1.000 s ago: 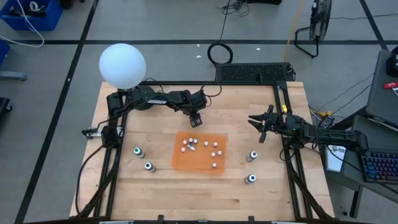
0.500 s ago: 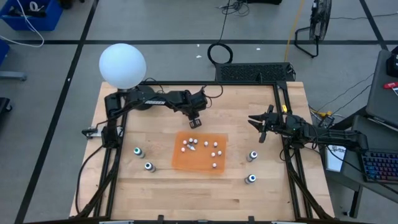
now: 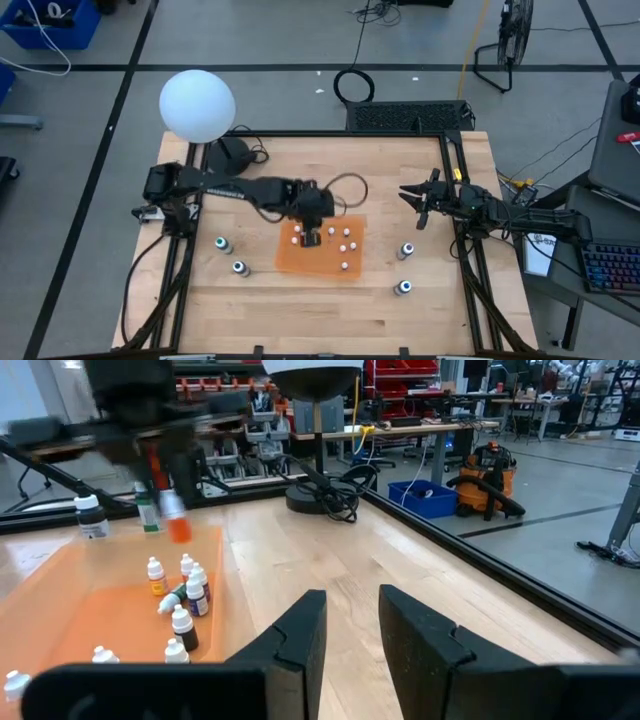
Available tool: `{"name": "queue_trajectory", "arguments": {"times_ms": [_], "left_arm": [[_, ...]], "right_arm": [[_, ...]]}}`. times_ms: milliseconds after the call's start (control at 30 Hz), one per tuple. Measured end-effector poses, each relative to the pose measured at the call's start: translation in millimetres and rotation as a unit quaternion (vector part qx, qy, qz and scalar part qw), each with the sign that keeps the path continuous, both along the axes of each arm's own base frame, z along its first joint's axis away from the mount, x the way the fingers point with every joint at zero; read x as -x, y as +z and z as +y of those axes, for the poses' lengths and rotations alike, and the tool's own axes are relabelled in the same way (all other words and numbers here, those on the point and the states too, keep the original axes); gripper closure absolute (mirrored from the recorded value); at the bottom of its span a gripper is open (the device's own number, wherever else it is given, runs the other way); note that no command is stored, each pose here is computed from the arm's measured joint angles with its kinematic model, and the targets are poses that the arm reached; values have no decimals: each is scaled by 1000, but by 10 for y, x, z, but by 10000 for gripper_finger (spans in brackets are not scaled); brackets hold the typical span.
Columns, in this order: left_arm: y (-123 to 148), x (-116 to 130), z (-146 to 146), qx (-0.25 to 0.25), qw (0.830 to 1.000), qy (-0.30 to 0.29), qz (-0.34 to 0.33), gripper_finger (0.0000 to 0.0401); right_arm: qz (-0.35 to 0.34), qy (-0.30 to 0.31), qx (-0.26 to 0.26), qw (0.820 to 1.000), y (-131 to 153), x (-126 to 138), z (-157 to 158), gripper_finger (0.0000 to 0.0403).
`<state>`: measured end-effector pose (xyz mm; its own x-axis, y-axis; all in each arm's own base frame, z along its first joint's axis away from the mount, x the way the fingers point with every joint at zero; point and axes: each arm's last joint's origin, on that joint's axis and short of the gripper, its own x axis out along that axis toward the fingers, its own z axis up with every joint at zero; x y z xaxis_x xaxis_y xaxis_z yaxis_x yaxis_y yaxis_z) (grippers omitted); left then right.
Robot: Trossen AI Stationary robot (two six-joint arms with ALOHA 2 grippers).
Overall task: Pick & Place food coloring
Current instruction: Put the orange food coloring bottle into the orange bin
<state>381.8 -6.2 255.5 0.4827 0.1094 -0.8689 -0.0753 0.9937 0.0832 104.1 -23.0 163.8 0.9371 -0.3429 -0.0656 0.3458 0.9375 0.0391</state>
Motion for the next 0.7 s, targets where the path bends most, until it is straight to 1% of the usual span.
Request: {"name": "queue_trajectory", "arguments": {"times_ms": [100,200,367,633,700], "left_arm": [[-91,-17,-180,5,1000,-8,11,347],[-261,-12,-262,10,999,-4,36,347],[-442,-91,-292,15,999,8,42,347],[-642,-192,-318,49,997,-12,49,347],[-687,-203,-320,51,997,-13,54,347]], "right_arm": [[0,0,0,1000,-1,0,0,319],[0,0,0,1000,0,0,0,319],[0,0,0,1000,0,0,0,319],[0,0,0,1000,0,0,0,319],[-2,0,0,1000,4,-1,0,319]]}}
